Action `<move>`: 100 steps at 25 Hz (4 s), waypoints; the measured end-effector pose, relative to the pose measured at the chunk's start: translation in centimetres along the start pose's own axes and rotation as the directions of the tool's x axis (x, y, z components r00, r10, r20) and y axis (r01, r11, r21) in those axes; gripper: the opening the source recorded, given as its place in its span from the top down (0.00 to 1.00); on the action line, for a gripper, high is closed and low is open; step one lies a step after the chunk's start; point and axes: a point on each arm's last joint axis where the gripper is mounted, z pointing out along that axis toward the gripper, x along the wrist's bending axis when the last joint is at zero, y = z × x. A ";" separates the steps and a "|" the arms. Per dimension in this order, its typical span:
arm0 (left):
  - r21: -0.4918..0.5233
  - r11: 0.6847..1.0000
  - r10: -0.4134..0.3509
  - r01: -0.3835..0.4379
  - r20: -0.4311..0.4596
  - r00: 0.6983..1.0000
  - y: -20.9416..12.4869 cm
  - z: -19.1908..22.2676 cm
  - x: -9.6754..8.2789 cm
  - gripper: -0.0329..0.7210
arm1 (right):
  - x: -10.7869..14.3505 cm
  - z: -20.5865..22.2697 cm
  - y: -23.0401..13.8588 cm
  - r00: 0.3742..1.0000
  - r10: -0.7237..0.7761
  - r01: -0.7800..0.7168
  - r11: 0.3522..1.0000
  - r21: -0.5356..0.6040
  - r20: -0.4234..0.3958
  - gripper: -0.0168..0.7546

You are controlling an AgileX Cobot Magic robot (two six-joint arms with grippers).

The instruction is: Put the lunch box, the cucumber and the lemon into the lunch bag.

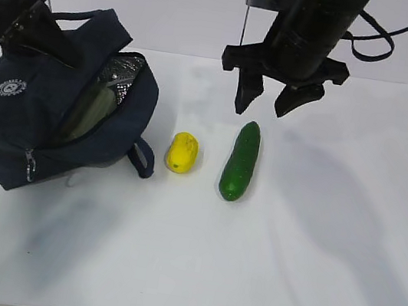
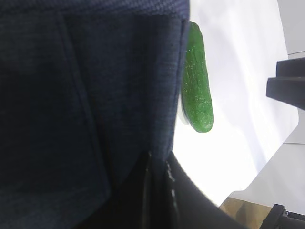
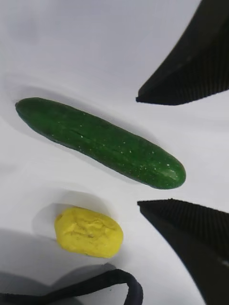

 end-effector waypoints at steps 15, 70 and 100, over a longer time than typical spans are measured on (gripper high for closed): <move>0.005 1.000 0.000 0.000 0.003 1.000 0.0 0.0 0.0 0.98 | -0.9 3.4 0.8 0.992 0.092 -0.090 0.996 -0.027 0.085 0.34; 0.027 1.000 0.001 -0.002 0.013 1.000 -0.2 0.0 -0.1 0.98 | -1.4 9.9 1.4 0.982 0.129 -0.140 0.988 0.069 0.139 0.56; -0.043 0.999 -0.020 0.024 0.094 0.995 0.4 0.0 -0.9 0.98 | 6.2 3.4 4.4 0.780 -0.069 0.073 0.997 -0.019 -0.622 0.56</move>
